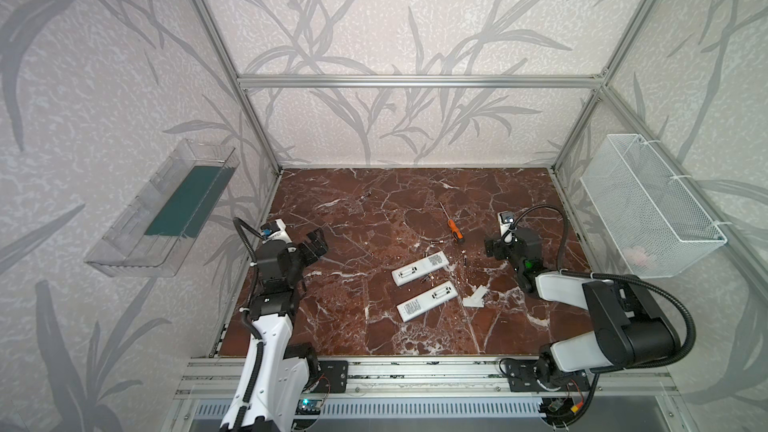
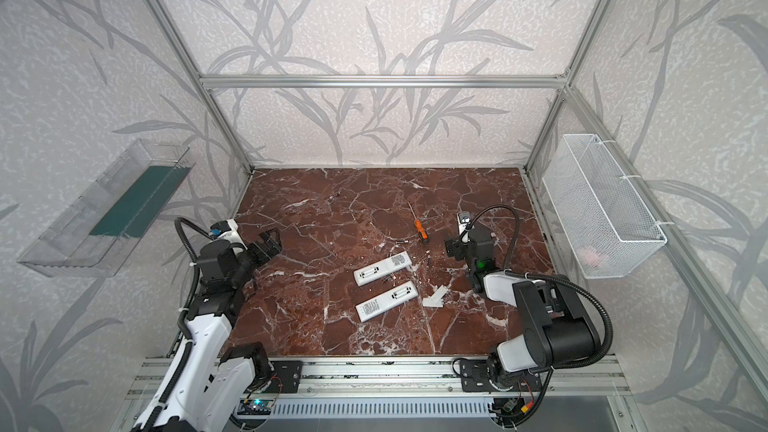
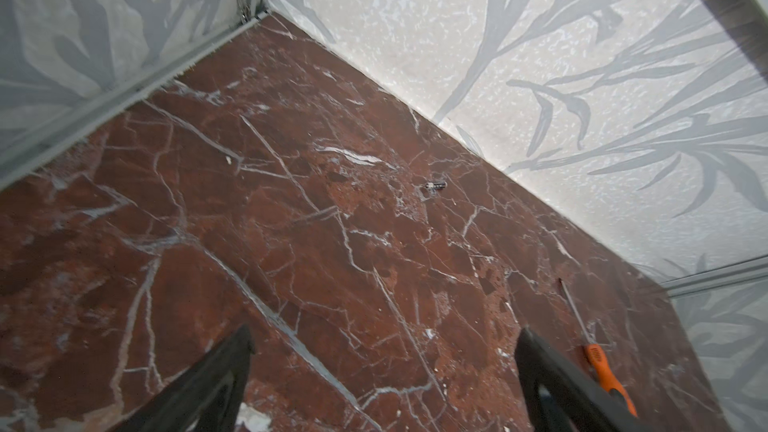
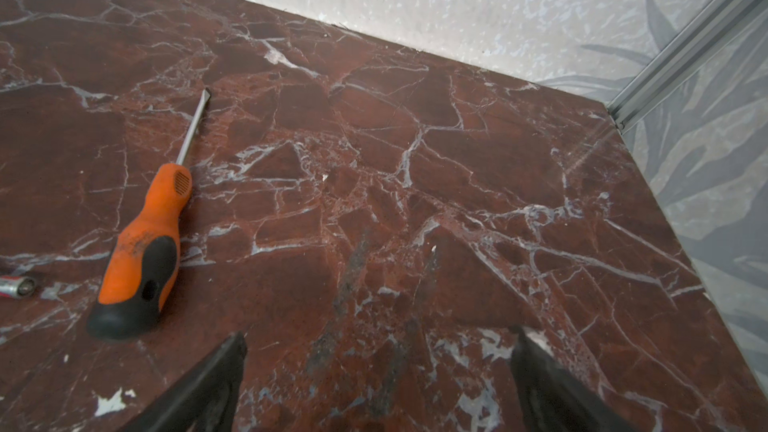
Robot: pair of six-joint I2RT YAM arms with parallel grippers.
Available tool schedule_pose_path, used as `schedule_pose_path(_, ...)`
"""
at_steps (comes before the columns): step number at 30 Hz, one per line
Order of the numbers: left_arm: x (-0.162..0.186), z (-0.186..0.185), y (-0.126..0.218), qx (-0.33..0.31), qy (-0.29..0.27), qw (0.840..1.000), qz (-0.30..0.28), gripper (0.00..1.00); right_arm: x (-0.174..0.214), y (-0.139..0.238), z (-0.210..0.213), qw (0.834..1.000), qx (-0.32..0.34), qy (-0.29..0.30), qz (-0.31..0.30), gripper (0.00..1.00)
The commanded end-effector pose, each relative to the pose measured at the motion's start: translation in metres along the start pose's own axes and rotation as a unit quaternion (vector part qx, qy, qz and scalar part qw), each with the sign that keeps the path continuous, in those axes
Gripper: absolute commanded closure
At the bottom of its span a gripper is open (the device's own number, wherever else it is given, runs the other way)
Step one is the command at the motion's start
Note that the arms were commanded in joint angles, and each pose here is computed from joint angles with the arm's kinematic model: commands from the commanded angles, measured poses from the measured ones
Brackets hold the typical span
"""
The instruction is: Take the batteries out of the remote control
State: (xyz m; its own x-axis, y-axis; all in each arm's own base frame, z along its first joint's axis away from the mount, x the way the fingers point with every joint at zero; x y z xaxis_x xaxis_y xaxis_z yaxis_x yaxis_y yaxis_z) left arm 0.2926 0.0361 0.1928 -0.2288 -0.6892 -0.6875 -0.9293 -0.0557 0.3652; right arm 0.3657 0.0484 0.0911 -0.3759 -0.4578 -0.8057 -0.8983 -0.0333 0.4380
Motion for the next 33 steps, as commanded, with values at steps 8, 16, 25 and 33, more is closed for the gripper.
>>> schedule_pose_path(8, -0.011, 0.014, -0.051, 0.003, -0.152, 0.984, -0.093, 0.01, -0.007, 0.002, -0.011, 0.998, 0.031, -0.016, -0.051, 0.02)
schedule_pose_path(16, 0.02, 0.033, -0.086, 0.007, -0.16, 0.986, -0.045, 0.01, -0.006, 0.001, -0.008, 0.998, 0.027, -0.013, -0.061, 0.02)
schedule_pose_path(25, 0.043, 0.03, -0.104, 0.038, -0.193, 0.98, -0.017, 0.01, -0.006, -0.002, -0.009, 0.998, 0.022, -0.017, -0.053, 0.01)
schedule_pose_path(33, 0.047, 0.027, -0.111, 0.042, -0.206, 0.977, -0.017, 0.01, -0.006, -0.006, -0.012, 0.999, 0.011, -0.026, -0.045, 0.01)
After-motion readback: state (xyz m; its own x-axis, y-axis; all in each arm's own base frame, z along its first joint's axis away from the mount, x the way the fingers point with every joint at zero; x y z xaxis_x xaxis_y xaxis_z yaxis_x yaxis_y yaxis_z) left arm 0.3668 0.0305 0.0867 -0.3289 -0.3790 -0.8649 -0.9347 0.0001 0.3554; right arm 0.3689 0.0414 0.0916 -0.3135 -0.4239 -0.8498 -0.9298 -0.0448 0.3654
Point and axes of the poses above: each gripper's point midway between its finger pads, its own y axis back along the fingers, its own z axis along the line the jaws close on, x = y × z, the point moved 2 cm from there along y, back along the fingers, and after that the axes turned 15 degrees about y, right-handed, at the moved point
